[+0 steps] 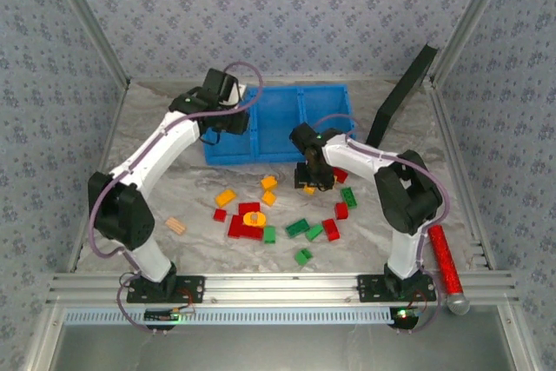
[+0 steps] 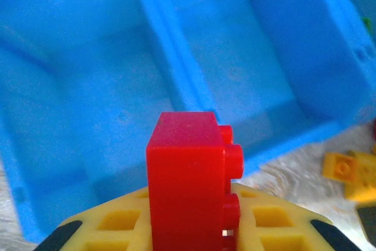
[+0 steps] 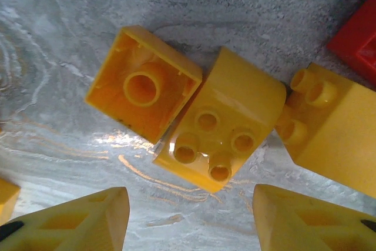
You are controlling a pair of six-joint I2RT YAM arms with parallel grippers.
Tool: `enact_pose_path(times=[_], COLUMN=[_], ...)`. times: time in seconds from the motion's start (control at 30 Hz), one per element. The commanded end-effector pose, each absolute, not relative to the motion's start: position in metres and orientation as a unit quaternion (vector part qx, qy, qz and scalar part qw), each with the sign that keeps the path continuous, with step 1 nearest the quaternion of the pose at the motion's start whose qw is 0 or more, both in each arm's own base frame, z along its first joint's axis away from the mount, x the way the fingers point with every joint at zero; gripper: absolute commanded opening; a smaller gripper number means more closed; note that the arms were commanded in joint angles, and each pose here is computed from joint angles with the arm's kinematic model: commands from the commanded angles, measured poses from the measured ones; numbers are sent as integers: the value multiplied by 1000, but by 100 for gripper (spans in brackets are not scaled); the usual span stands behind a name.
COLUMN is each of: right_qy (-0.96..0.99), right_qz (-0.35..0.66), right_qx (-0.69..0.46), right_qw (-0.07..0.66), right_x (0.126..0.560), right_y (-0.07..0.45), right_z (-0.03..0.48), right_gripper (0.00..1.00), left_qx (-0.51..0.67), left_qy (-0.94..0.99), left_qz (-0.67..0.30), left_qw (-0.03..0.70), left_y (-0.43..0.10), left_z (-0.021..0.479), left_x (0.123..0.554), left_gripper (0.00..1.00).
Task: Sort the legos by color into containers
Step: Place the lego in the container, then pick up the lego from the center of the table.
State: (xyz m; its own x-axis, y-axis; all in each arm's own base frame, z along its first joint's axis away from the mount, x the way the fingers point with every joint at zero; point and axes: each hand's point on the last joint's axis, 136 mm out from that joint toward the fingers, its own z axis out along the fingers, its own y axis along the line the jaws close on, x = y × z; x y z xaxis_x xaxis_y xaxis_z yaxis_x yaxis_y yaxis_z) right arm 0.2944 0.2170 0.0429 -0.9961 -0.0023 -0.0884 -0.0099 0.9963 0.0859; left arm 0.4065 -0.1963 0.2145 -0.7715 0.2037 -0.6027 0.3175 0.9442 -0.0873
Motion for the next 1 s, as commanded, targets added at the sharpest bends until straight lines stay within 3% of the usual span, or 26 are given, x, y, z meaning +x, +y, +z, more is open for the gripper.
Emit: enact_pose_path(times=[0.0, 0.43, 0.7, 0.97], right_qy=[999, 999, 1000, 999], right_qz=[12, -11, -18, -23], right_qx=[13, 19, 12, -10], right_qw=[39, 27, 18, 23], right_x=[292, 295, 291, 281], right_y=[207, 204, 203, 203], right_z=[32, 9, 6, 38], right_gripper=[59, 52, 41, 30], left_qx=[101, 57, 50, 54], left_qy=[947, 978, 985, 985], left_qz=[-77, -37, -38, -49], left_qw=[294, 196, 162, 153], left_y=[-182, -165, -165, -166], left_z=[196, 105, 74, 72], left_x=[429, 453, 445, 433], left_gripper=[24, 27, 37, 55])
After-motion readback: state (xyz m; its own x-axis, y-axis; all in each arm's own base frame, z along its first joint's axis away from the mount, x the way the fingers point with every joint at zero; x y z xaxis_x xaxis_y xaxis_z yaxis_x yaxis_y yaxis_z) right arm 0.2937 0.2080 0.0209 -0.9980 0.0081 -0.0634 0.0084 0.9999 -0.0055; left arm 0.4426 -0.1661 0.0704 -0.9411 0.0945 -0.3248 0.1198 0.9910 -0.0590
